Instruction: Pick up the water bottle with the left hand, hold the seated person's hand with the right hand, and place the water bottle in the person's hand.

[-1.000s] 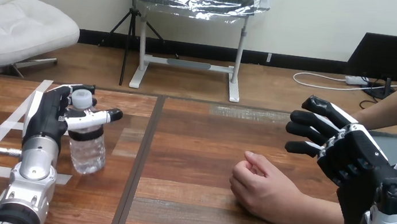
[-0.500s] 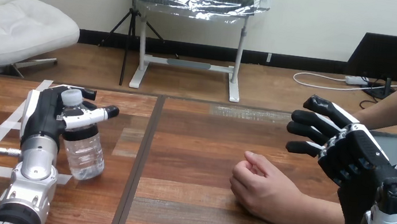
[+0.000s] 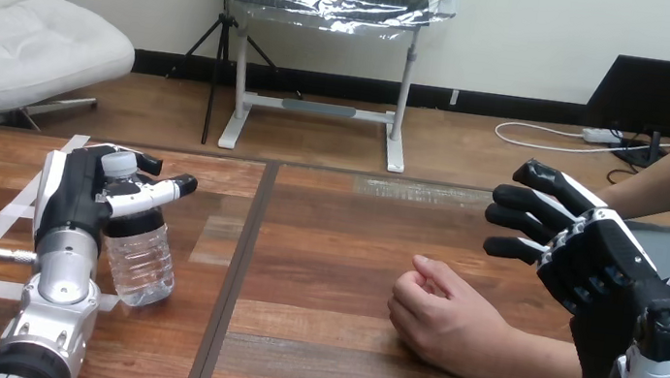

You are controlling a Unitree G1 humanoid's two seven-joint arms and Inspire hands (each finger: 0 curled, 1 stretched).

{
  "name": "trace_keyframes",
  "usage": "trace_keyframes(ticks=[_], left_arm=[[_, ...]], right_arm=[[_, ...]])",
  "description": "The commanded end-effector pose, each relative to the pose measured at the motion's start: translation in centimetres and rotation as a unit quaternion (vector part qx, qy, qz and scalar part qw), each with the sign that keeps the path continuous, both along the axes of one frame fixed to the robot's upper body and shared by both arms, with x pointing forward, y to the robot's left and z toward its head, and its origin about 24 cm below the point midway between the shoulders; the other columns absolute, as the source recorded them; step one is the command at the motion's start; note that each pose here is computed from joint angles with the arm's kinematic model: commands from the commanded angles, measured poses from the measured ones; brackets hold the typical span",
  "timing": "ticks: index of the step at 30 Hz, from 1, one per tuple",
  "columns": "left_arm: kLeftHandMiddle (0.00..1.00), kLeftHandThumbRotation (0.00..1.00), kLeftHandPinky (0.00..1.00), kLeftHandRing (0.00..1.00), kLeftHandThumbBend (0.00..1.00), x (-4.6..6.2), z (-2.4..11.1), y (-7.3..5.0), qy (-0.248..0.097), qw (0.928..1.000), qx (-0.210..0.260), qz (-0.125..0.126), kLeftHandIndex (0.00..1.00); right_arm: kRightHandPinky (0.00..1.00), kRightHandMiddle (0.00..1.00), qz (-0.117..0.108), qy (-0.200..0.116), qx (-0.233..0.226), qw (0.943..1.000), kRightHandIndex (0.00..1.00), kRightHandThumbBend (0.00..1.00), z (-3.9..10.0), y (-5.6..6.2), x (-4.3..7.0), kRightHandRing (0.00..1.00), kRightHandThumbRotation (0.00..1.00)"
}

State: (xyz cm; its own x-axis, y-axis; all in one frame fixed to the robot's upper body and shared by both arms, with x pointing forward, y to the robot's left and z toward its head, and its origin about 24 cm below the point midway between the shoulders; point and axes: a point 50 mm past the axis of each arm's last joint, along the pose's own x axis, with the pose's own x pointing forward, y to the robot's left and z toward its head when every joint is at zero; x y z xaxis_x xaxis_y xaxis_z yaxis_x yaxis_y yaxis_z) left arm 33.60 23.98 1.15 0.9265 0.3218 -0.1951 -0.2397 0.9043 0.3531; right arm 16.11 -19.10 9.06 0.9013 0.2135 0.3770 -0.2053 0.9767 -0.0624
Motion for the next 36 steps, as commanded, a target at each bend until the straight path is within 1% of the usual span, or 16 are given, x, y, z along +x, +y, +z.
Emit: trace_keyframes(ticks=[1,8,12,18,24,34,36], left_arm=[[0.39,0.0,0.29,0.34,0.7,1.8,2.8,-1.3,-0.057,0.998,0.013,-0.023,0.41],[0.4,0.0,0.3,0.34,0.7,1.7,2.8,-1.4,-0.06,0.9976,0.021,-0.026,0.41],[0.4,0.0,0.31,0.34,0.69,1.7,2.8,-1.4,-0.062,0.9975,0.021,-0.027,0.42],[0.4,0.0,0.31,0.35,0.7,1.6,2.9,-1.5,-0.072,0.9968,0.022,-0.027,0.42],[0.4,0.0,0.32,0.36,0.7,1.5,3.0,-1.5,-0.083,0.9956,0.028,-0.032,0.42],[0.41,0.0,0.32,0.37,0.7,1.5,3.8,-1.7,-0.112,0.9919,0.041,-0.043,0.43],[0.41,0.0,0.33,0.37,0.7,1.5,4.2,-1.7,-0.119,0.9909,0.045,-0.045,0.43]], right_arm=[[0.7,0.79,0.008,-0.036,-0.001,0.9993,0.81,1.0,1.5,0.3,0.5,0.78,1.0],[0.7,0.79,0.009,-0.032,0.003,0.9994,0.81,1.0,1.4,0.2,0.5,0.78,1.0],[0.7,0.79,0.009,-0.035,0.0,0.9994,0.81,1.0,1.4,0.3,0.6,0.78,1.0],[0.7,0.79,0.008,-0.039,-0.005,0.9992,0.81,1.0,1.3,0.3,0.6,0.78,1.0],[0.7,0.79,0.007,-0.037,-0.005,0.9993,0.82,1.0,1.2,0.2,0.7,0.78,1.0],[0.7,0.79,0.004,-0.036,-0.007,0.9993,0.81,1.0,1.2,0.2,0.8,0.78,1.0],[0.7,0.79,0.002,-0.037,-0.009,0.9993,0.81,1.0,1.1,0.2,0.9,0.78,1.0]])
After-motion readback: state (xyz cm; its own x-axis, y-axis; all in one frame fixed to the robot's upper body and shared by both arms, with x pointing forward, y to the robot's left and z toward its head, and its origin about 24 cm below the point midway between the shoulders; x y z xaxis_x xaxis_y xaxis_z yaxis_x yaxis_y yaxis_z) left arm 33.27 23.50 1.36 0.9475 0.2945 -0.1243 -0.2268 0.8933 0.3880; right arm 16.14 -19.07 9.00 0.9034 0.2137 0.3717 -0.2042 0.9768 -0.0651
